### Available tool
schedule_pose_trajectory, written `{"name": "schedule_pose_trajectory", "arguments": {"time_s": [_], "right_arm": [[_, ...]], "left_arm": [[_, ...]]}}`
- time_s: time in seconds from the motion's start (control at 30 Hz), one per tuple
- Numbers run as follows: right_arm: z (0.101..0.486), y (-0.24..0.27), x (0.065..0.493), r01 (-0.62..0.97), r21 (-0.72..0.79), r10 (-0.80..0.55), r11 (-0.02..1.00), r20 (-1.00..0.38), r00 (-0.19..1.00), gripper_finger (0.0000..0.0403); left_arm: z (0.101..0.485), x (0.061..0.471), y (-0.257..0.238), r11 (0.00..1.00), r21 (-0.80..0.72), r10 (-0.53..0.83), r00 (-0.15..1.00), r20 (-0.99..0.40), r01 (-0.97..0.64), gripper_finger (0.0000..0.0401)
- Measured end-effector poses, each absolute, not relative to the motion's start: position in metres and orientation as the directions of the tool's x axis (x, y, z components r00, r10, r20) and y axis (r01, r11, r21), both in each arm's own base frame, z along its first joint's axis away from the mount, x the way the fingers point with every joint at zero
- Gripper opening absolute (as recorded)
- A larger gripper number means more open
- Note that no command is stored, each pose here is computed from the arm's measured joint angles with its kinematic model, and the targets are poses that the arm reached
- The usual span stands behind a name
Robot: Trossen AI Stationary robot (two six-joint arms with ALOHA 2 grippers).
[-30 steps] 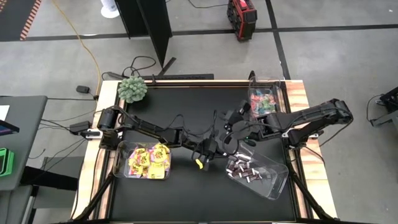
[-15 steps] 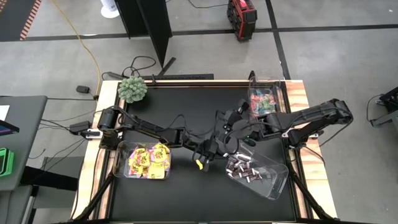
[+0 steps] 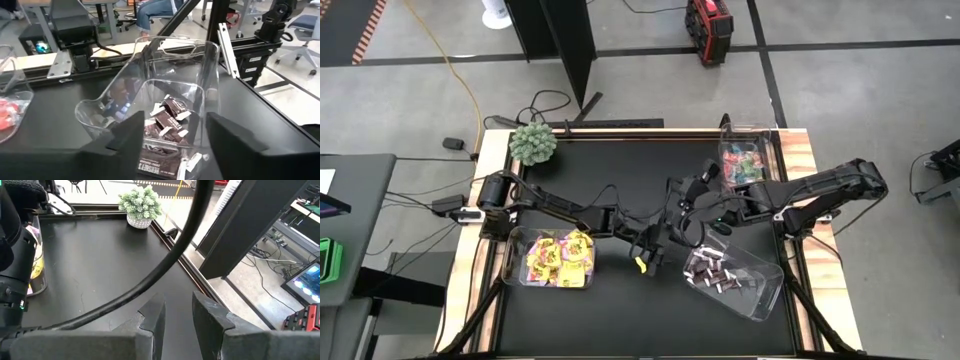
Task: Sort candy
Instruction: Put the brown candy in the bottom right transparent container, then move the bottom right transparent container to the left side of the top right transparent container
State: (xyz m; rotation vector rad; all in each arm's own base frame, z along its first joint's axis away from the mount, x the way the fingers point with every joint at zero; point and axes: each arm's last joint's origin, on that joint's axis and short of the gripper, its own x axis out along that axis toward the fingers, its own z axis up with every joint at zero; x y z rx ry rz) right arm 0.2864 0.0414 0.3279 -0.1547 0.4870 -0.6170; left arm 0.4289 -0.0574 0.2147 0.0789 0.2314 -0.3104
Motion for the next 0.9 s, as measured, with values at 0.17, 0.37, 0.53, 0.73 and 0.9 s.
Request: {"name": "schedule_pose_trajectory", "arguments": {"time_s": [0.17,0.37,0.53,0.73,0.9], "right_arm": [[0.327,0.045,0.284,0.507,-0.283,-0.581,0.814,-0.401,0.709,0.0113],[0.331,0.060,0.272,0.469,-0.269,-0.540,0.842,-0.412,0.734,0.0113],[0.329,0.065,0.255,0.534,-0.293,-0.608,0.794,-0.421,0.673,0.0113],[0.304,0.069,0.235,0.597,-0.289,-0.654,0.748,-0.474,0.590,0.0099],[0.276,0.078,0.226,0.573,-0.262,-0.611,0.776,-0.535,0.583,0.0046]], "left_arm": [[0.223,0.423,-0.054,0.963,0.062,-0.235,0.932,-0.278,0.261,0.0253],[0.253,0.394,-0.046,0.979,0.149,-0.084,0.940,-0.332,0.140,0.0246],[0.268,0.357,-0.039,0.980,0.201,0.058,0.947,-0.317,0.007,0.0227],[0.268,0.299,-0.024,0.964,0.206,0.230,0.920,-0.316,-0.171,0.0177],[0.263,0.253,-0.017,0.959,0.147,0.280,0.883,-0.375,-0.242,0.0086]]}}
